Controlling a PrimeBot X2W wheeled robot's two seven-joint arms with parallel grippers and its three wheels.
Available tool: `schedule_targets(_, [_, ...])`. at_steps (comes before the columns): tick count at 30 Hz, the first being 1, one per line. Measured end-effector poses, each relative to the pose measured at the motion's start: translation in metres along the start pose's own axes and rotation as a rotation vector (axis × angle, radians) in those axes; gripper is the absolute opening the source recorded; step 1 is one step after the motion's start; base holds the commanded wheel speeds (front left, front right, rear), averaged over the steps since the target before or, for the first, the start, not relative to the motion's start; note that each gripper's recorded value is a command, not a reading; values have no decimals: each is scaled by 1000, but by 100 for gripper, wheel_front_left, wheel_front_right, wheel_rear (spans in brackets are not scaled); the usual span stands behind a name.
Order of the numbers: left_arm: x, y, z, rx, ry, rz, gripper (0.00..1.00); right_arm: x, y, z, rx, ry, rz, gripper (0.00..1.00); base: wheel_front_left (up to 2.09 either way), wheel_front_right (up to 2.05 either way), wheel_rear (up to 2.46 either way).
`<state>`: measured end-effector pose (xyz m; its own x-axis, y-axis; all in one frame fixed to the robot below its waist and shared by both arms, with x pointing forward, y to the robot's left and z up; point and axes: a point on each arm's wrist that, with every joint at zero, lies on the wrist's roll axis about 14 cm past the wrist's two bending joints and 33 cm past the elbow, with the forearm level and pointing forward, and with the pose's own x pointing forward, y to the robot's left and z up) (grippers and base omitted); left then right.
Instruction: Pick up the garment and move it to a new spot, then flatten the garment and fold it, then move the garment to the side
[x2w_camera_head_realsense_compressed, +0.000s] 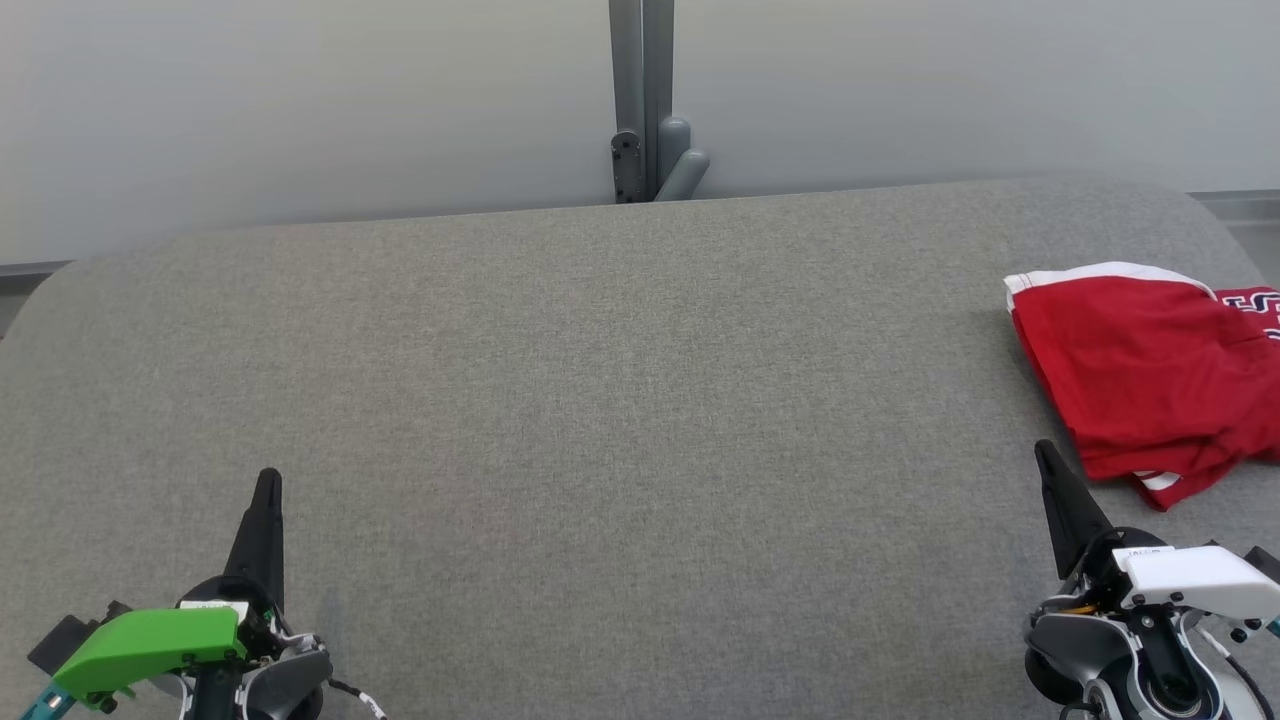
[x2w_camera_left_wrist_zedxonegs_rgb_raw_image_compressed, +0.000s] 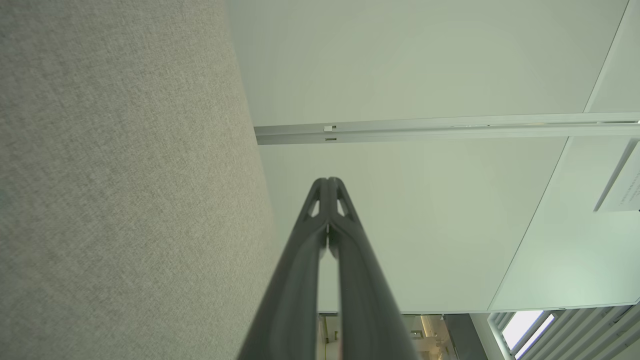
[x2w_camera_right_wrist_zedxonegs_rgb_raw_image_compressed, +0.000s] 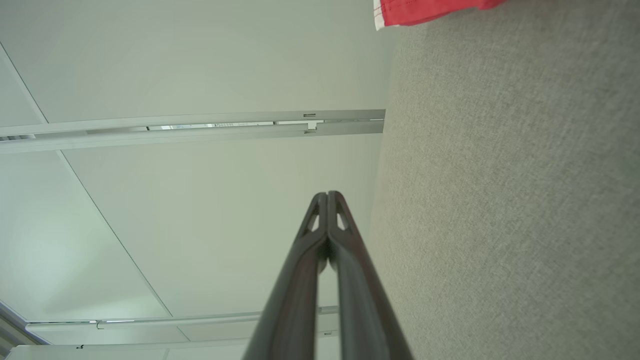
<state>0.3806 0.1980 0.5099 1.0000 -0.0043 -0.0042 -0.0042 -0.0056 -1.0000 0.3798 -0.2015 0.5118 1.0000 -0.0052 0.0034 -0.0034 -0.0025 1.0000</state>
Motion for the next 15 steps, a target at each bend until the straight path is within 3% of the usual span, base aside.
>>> schedule_targets(15, [0,0,0,-1,-1,0,0,0,0,0,0,0,0,0,0,0,0])
